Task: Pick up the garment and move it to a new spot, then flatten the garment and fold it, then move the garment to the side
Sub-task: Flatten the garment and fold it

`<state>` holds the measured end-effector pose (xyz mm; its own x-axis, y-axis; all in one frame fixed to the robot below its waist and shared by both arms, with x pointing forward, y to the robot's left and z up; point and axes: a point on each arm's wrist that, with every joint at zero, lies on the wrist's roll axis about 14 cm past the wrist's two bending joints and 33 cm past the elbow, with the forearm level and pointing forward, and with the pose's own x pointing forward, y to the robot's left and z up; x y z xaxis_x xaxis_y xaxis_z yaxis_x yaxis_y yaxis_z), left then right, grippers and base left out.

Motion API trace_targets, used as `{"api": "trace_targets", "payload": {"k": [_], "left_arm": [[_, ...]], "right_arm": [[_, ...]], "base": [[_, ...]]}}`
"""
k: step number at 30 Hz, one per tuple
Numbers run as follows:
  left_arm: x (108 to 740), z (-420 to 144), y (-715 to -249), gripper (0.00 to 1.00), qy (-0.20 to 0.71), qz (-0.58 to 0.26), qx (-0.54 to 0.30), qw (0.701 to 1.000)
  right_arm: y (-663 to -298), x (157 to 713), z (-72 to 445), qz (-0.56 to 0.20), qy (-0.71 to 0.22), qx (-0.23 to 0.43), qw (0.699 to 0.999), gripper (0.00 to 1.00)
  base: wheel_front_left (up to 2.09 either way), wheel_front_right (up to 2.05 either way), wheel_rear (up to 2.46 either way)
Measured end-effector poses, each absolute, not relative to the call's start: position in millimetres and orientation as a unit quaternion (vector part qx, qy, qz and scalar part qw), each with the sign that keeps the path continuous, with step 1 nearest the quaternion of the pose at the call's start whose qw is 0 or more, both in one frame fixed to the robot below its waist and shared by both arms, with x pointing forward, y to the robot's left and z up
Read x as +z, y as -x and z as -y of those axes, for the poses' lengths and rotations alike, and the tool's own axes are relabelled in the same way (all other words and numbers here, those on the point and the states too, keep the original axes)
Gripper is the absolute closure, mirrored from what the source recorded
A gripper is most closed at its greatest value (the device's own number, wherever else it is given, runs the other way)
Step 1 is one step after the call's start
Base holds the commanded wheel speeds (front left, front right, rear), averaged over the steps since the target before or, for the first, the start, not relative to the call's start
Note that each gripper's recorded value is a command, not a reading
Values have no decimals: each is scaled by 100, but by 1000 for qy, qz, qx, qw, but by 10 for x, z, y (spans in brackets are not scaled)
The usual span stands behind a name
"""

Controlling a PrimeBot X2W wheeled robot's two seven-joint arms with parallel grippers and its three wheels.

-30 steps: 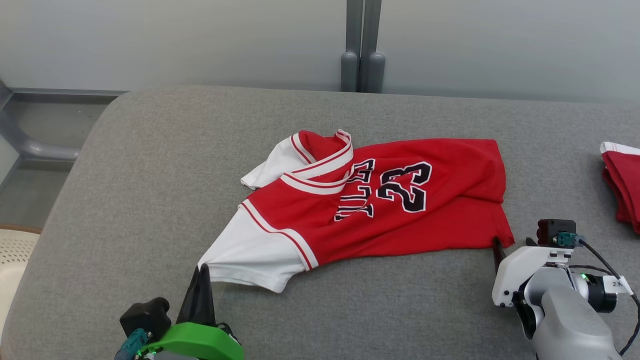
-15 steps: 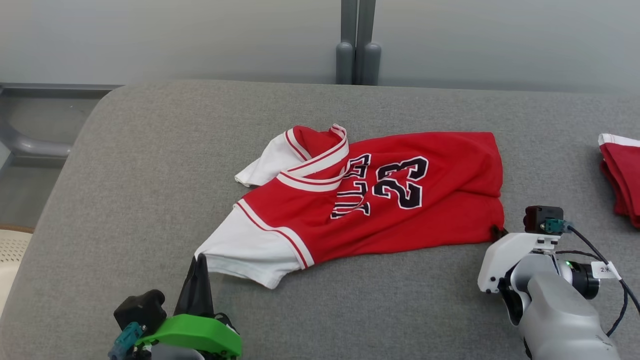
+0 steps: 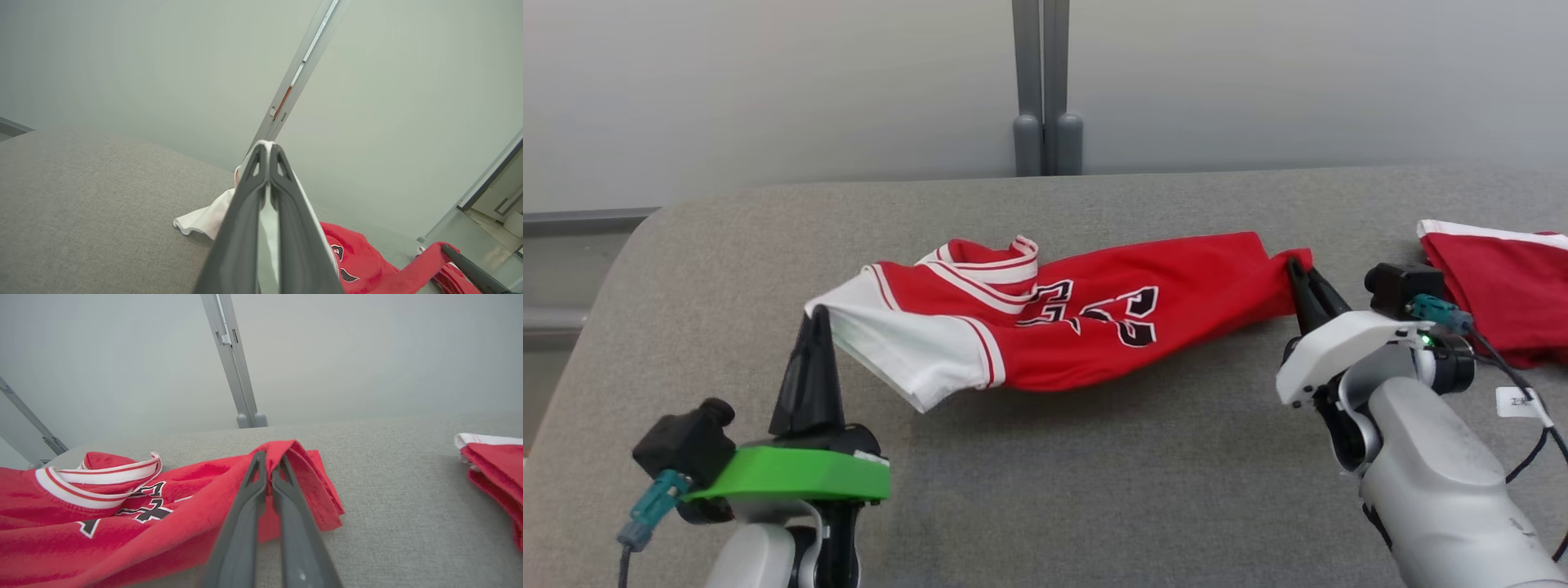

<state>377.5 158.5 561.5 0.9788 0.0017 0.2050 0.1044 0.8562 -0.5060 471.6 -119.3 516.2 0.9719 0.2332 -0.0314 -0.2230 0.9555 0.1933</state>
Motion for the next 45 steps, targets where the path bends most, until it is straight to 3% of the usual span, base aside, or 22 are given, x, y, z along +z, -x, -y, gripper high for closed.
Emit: {"api": "trace_targets", "payload": {"k": [9, 18, 21, 26, 33, 39, 45], "left_arm": [[6854, -1489, -3633, 100, 253, 266, -110, 924], [8001, -1266, -3100, 100, 186, 408, -202, 871], [8274, -1164, -2928, 100, 166, 440, -230, 852], [8434, -1044, -2926, 100, 138, 443, -256, 848], [8317, -955, -3524, 100, 114, 385, -261, 878], [8284, -958, -4416, 100, 63, 334, -237, 910], [8706, -1186, -5084, 100, 43, 389, -159, 907]], "right_arm": [[-4334, 6278, 1688, 138, -115, 130, 975, 100], [-3478, 7370, 1927, 294, -105, 137, 940, 100], [-3190, 7654, 1960, 335, -91, 133, 928, 100], [-3048, 7768, 1975, 339, -77, 122, 930, 100], [-3547, 7488, 1927, 265, -93, 117, 953, 100], [-4436, 7569, 1834, 244, -94, 117, 958, 100], [-5295, 7803, 1800, 259, -79, 84, 959, 100]], "base": [[0, 0, 0], [0, 0, 0], [0, 0, 0], [0, 0, 0], [0, 0, 0], [0, 0, 0], [0, 0, 0]]}}
